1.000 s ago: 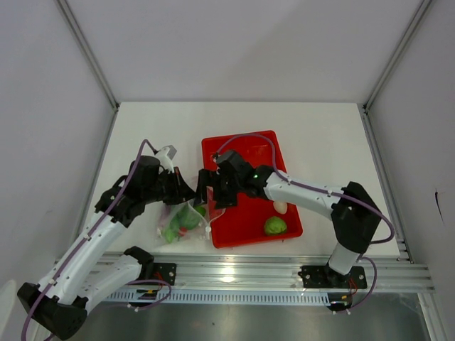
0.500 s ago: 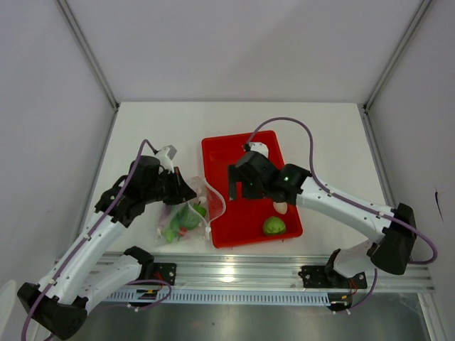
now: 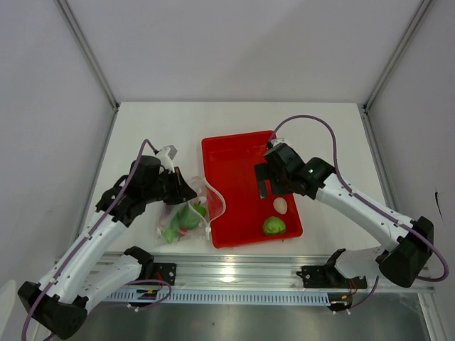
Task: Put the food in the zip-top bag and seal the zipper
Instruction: Pick up the fake vegetable from the bin.
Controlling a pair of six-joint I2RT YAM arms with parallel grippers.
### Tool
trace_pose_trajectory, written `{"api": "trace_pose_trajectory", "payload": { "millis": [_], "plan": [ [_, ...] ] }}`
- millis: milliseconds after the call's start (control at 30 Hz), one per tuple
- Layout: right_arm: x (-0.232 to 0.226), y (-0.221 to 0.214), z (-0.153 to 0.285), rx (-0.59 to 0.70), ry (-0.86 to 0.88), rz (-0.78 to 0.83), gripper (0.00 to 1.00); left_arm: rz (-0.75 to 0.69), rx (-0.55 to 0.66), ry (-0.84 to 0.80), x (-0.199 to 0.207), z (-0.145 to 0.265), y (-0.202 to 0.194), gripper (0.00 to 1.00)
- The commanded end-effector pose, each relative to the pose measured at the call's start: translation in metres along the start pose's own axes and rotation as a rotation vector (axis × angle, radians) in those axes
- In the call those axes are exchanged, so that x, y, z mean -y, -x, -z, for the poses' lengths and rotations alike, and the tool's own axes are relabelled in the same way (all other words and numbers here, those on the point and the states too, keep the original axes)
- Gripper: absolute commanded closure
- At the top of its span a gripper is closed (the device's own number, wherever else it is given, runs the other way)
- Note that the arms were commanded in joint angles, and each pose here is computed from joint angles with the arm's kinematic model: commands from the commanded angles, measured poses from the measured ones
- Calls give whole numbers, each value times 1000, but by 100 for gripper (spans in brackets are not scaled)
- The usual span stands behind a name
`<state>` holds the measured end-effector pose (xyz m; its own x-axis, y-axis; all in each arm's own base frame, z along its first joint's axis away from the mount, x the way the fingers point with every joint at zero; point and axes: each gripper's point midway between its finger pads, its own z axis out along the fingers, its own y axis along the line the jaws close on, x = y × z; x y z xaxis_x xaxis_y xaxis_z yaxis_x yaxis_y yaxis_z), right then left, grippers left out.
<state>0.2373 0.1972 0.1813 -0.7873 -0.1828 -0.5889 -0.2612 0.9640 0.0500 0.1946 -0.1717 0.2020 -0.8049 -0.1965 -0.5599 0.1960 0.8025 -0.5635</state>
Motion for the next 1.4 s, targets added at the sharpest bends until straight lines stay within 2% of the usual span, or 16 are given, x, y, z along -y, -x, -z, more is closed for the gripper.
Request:
{"api": "trace_pose_trajectory", "payload": {
  "millis": [0,167,500,867,933,1367],
  "plan": [
    [-1,-12,3,-61,-7,66,1,-6,23,-19,3,-3,5,100],
    [-6,-43,-11,-208,-54,7,7,-9,23,-31,6,-3,7,99],
    [-21,-94,-38,-369,-62,5,13,-8,15,-23,2,-5,2,100],
    [-26,-126,-51,-462,-65,4,5,-12,9,-20,1,-8,1,99],
    [-27,-130,-52,-473,-63,2,1,-14,11,-20,1,-7,1,99],
    [-22,-147,-58,-506,-75,3,5,-14,8,-12,-1,-9,1,99]
  ]
}}
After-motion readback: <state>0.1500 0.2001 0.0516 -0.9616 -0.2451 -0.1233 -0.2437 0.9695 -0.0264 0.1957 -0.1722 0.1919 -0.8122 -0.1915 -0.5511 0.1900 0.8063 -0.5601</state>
